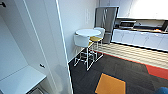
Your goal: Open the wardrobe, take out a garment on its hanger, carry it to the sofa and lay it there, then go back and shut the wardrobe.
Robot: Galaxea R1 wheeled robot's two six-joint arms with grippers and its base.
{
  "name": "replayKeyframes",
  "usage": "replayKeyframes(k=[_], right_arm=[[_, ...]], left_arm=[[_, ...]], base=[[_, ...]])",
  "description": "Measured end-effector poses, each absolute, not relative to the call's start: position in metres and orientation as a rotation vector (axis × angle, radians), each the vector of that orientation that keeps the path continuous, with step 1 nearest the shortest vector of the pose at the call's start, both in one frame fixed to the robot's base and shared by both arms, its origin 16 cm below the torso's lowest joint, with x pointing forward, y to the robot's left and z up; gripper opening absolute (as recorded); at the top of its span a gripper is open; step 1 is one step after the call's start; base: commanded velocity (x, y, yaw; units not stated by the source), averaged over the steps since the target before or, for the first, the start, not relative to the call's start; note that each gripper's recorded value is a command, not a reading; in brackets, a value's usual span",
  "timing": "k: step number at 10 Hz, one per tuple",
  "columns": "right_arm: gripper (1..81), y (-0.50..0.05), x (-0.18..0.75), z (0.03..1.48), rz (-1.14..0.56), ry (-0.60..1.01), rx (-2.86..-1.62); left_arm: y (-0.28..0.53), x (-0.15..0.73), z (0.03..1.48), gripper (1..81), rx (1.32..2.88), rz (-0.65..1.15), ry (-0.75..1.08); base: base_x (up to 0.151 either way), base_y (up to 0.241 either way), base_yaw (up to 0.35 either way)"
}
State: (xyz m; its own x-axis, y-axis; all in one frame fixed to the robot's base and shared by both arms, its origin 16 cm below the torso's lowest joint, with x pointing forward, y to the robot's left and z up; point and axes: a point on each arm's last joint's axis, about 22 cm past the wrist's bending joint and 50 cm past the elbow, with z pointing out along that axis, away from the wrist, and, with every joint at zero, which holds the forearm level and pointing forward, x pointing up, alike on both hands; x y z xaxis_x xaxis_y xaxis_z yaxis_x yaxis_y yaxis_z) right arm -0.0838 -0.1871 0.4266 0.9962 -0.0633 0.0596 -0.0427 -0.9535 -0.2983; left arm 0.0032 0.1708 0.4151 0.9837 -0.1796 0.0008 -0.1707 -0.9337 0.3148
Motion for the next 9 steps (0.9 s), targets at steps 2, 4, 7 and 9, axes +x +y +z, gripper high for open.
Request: replayKeyframes(k=[2, 4, 7, 9], right_arm=[[81.1, -0.214, -0.080, 0.423, -0.102, 0.065, -2.890], [81.1, -0.224, -0.082, 0.422, -0.099, 0.065, -2.908], [81.1, -0.220, -0.074, 0.421, -0.114, 0.066, -2.902], [81.1, -0.219, -0.072, 0.421, -0.118, 0.066, -2.900]], left_arm=[[0.198, 0.001, 0.413, 81.1, 2.845, -0.058, -0.257], [0.185, -0.006, 0.414, 81.1, 2.831, -0.066, -0.255], [0.165, -0.003, 0.416, 81.1, 2.803, -0.055, -0.254], [0.168, -0.004, 0.416, 81.1, 2.809, -0.060, -0.255]], base=[[0.000, 0.000, 0.259], [0.000, 0.000, 0.250], [0.000, 0.000, 0.247], [0.000, 0.000, 0.240]])
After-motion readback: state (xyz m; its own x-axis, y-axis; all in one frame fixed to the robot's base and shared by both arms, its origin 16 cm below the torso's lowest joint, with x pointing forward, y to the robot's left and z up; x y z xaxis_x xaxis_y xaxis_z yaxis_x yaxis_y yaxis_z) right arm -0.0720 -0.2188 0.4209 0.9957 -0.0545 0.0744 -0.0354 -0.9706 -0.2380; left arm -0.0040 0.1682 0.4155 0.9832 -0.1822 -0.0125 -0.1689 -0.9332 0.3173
